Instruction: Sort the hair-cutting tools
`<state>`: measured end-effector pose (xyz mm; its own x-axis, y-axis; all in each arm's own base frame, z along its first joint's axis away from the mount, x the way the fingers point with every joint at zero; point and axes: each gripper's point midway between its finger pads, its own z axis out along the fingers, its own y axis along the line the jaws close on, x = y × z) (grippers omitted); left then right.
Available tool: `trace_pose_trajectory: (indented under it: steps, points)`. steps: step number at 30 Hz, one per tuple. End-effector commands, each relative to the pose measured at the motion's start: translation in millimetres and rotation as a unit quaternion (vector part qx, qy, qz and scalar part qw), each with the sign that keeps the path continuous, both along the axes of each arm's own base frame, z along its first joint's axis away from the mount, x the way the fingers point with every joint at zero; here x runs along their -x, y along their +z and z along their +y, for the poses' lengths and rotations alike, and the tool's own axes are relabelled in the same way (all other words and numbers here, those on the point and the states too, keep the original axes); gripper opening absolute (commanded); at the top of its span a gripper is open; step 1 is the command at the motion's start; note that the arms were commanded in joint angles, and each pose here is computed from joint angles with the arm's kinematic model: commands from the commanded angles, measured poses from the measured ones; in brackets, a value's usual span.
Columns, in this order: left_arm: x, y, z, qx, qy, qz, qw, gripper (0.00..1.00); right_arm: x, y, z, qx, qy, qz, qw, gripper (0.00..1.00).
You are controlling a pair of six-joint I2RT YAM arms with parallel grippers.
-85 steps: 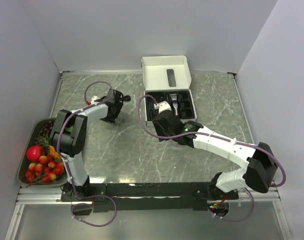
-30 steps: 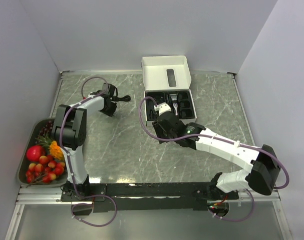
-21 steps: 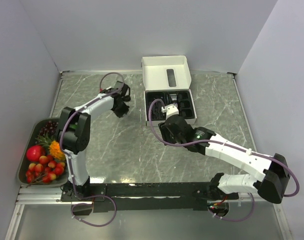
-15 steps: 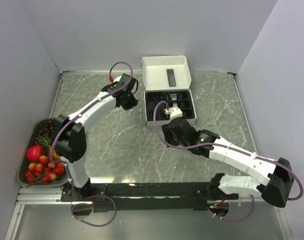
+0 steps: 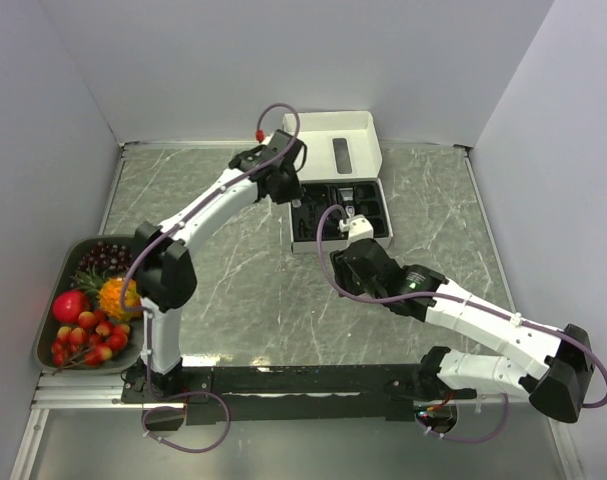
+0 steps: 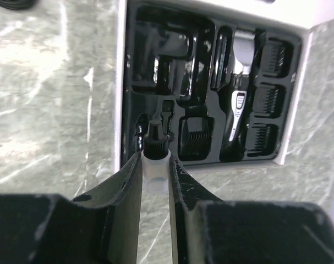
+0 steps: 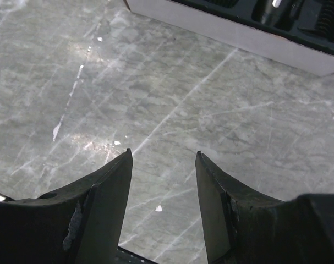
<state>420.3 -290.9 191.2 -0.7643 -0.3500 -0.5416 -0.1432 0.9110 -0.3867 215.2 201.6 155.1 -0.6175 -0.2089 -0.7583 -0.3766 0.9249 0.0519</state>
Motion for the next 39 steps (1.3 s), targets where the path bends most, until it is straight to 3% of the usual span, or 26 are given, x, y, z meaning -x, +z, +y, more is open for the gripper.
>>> trace_pose_trajectory:
  steps: [1,11,17,28,39]
  points:
    - [0.9,-18.0,-3.9,-0.043,-0.026,0.022,0.998,0.11,-0.9,2.4,-13.4,-0.004,-0.028,-0.011,1.0,0.58]
    - [-2.6,-56.9,-5.2,-0.073,-0.03,0.055,0.995,0.11,0.7,-5.3,-17.8,-0.01,-0.03,0.0,0.999,0.58]
    - [0.3,-68.6,-13.4,-0.058,-0.04,0.066,0.995,0.12,1.0,-11.0,-14.9,-0.007,-0.027,0.01,1.0,0.59]
    - [19.3,-105.5,-21.9,-0.082,-0.057,0.1,0.99,0.13,2.4,-16.1,-13.6,-0.01,-0.025,0.013,1.0,0.59]
    - [23.2,-121.3,-29.8,-0.086,-0.069,0.111,0.988,0.14,3.8,-22.8,-13.2,-0.012,-0.026,0.017,0.999,0.6]
